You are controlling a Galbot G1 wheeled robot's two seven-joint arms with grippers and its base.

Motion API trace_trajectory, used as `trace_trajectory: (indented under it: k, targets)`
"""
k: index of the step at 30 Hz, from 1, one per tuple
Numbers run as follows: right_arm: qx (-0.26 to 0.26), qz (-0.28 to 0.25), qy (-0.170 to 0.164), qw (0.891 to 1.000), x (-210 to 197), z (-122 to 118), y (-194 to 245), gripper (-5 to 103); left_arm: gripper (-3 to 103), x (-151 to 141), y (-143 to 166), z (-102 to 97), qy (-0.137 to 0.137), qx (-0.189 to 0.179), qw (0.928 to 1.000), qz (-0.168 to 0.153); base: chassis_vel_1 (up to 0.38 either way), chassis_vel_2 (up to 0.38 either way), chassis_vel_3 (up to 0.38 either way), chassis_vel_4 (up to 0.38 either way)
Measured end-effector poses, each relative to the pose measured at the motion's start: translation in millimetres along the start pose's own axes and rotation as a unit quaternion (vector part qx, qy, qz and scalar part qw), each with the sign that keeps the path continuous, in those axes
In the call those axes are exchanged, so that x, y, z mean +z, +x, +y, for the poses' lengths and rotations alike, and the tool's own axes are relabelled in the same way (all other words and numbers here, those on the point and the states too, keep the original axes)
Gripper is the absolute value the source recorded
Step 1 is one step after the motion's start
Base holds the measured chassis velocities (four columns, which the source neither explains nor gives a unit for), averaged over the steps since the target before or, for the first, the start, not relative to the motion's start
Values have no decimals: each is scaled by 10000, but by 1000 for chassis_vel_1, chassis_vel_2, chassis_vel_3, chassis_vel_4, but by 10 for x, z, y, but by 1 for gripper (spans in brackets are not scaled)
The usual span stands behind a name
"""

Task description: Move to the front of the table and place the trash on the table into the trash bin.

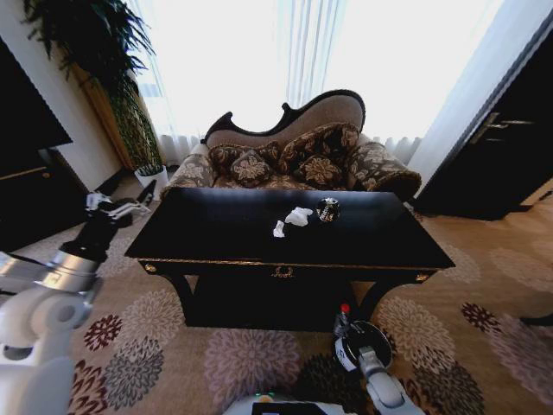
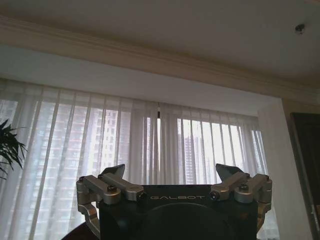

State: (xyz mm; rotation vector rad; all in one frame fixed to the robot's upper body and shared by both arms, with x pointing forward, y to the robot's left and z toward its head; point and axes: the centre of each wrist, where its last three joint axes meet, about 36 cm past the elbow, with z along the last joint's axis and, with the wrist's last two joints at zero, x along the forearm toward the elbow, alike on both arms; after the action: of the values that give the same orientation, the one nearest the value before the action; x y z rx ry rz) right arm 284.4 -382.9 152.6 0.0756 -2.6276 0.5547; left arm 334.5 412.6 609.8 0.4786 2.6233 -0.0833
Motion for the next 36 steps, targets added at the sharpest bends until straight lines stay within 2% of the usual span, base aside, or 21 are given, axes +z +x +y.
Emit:
trace_trajectory:
  k: [4, 7, 9, 10, 13, 18, 22, 31, 36]
  targets:
    - [93, 223, -86, 9997, 68, -89, -89, 20, 100, -43, 69, 55, -23, -102, 9999, 22, 0, 0, 0, 0]
    - [141, 331, -98, 9993, 65, -175, -201, 20, 100, -38, 132, 1, 41, -120, 9999, 99, 0, 0, 0, 0]
    - [222, 449, -40, 9987, 48, -329, -366, 20, 100, -35, 171, -72, 54, -63, 9998, 167, 0, 0, 0, 0]
    - [222, 449, -40, 9987, 48, -329, -366, 20, 100, -35, 171, -72, 54, -63, 9998, 167, 0, 0, 0, 0]
    - [360, 624, 87, 9974, 52, -560, -502, 20, 100, -57, 178, -73, 26, -62, 9999, 156, 0, 0, 0, 0]
    - [461, 938, 138, 9944, 148, -758, -511, 20, 100, -55, 181, -74, 20, -51, 9998, 173, 0, 0, 0, 0]
    - [519, 1351, 55, 9895, 364, -928, -393, 20, 100, -4, 149, -118, 73, 17, 9998, 169, 0, 0, 0, 0]
    - [451, 1414, -74, 9889, 440, -885, -287, 20, 100, 25, 97, -242, 125, 191, 9996, 146, 0, 0, 0, 0]
    - [416, 1434, -122, 9887, 424, -827, -279, 20, 100, -12, 116, -244, 81, 201, 9997, 148, 0, 0, 0, 0]
